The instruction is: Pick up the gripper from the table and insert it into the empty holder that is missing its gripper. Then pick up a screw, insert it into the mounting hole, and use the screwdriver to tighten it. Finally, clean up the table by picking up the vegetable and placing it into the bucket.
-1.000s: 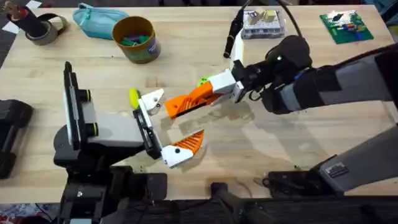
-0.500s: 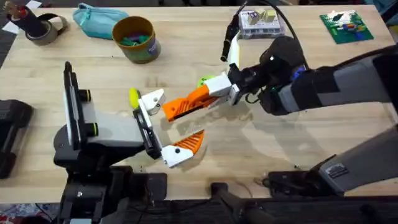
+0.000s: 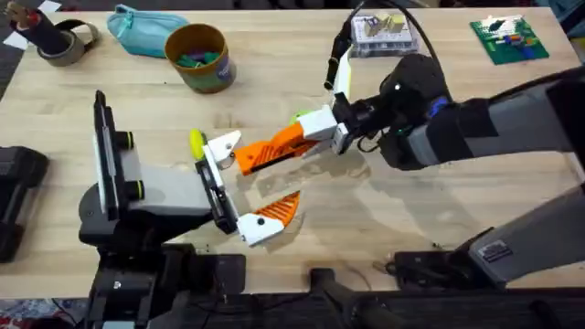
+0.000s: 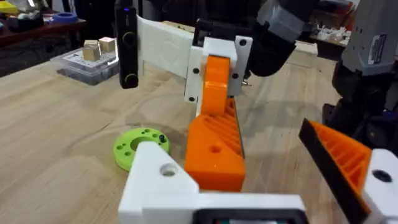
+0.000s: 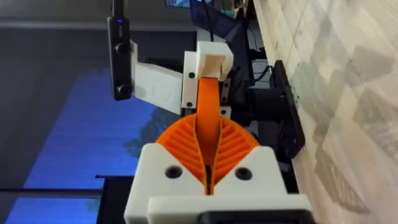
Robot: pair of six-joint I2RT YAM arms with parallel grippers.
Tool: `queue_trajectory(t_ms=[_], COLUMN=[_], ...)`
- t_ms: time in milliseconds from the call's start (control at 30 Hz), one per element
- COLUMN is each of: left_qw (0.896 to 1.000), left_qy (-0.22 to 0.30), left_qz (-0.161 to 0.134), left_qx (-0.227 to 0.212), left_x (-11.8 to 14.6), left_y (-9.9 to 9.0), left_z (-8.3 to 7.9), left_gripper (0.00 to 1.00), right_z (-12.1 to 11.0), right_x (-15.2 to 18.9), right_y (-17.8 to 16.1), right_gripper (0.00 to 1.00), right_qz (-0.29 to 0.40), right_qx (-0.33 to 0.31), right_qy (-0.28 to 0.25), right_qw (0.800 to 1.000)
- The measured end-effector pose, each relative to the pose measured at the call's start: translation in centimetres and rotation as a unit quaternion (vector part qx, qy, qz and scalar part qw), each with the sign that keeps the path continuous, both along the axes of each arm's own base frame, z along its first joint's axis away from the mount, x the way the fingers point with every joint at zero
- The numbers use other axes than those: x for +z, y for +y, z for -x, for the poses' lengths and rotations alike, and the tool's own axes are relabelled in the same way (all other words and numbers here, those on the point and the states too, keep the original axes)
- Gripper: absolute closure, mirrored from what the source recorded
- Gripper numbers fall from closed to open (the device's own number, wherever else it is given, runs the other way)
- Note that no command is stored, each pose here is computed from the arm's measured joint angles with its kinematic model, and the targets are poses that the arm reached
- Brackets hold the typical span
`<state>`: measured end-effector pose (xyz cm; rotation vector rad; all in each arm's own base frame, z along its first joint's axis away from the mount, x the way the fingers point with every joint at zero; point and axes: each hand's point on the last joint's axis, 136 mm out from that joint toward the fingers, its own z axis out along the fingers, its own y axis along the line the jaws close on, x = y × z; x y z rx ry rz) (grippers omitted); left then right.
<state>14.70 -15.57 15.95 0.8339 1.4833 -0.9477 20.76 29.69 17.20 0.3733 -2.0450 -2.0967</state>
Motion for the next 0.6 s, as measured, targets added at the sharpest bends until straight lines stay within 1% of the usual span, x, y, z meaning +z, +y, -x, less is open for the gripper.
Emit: queue_trajectory(t_ms=[600], left_qw=[1.000], left_qy=[0.000], left_qz=[0.000], left_qx=[0.000], left_x=[-0.01], left_y=[0.00], left_z=[0.00], left_gripper=[0.017], right_z=[-0.01], right_x=[-0.06], right_y=[0.01], right_gripper=[0.980], right_qz=[0.005], right_qx=[0.000], right_qy=[0.014], right_qw=[1.000])
